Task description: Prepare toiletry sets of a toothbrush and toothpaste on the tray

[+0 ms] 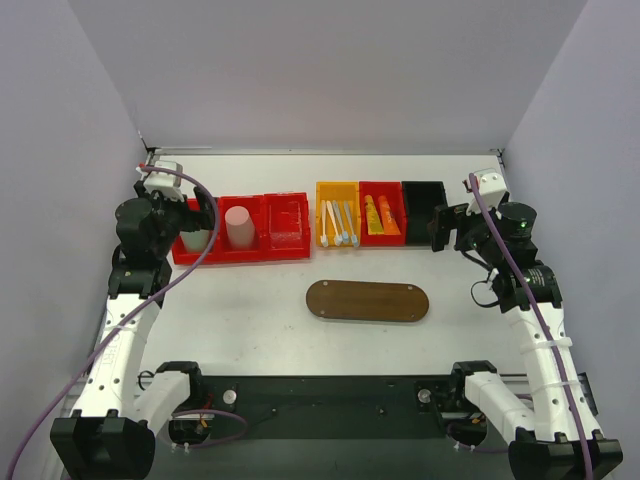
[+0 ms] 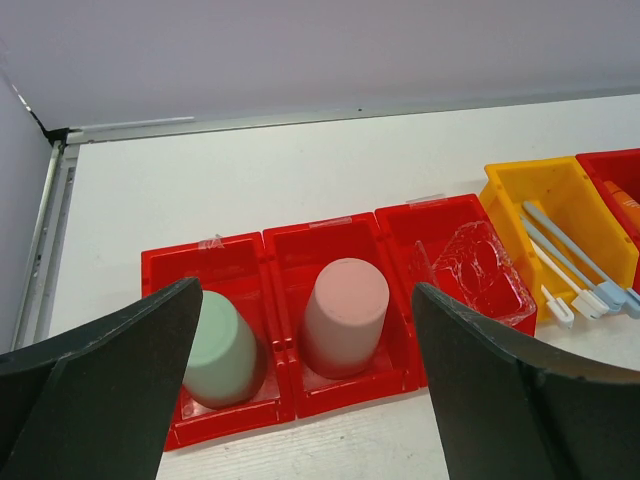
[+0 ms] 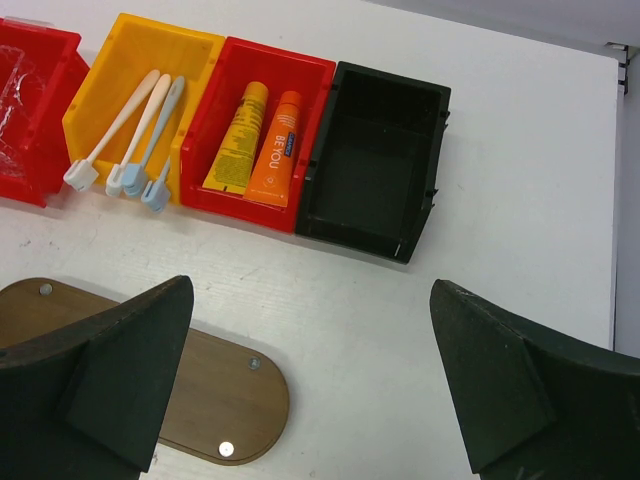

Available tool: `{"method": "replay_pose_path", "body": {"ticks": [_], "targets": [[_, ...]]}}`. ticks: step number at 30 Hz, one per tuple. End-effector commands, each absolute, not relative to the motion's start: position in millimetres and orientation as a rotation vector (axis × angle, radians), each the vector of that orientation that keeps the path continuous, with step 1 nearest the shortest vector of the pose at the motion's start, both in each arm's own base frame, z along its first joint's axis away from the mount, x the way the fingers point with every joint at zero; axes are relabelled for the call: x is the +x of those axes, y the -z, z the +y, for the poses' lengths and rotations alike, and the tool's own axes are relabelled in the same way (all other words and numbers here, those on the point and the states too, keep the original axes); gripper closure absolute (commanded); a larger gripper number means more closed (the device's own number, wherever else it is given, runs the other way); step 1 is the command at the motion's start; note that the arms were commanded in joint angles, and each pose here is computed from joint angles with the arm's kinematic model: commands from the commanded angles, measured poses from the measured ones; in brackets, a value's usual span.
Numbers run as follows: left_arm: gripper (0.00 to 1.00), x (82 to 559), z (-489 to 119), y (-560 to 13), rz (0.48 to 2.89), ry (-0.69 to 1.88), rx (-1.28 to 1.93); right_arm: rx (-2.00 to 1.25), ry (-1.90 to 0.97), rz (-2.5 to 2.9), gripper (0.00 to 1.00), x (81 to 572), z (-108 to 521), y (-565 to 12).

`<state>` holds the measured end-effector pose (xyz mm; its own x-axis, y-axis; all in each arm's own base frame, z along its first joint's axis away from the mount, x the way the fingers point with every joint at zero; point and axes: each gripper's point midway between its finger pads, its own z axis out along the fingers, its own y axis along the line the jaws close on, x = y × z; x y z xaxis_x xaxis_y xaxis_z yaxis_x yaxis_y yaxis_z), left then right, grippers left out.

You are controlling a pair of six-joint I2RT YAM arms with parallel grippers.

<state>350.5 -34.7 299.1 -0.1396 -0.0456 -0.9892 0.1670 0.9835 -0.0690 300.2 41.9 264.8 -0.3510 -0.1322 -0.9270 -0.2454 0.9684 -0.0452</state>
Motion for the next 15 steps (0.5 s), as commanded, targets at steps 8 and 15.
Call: {"method": "replay_pose_path", "body": {"ticks": [8, 15], "targets": [[0.03, 344.7, -34.3, -328.4, 1.651, 0.176, 0.111, -0.288, -0.119, 1.876, 0.00, 299.6, 43.6, -288.4], [0.03, 337.4, -28.7, -336.6, 1.664, 0.108, 0.164, -0.292, -0.125, 1.876, 0.00, 299.9, 44.7, -288.7]]}}
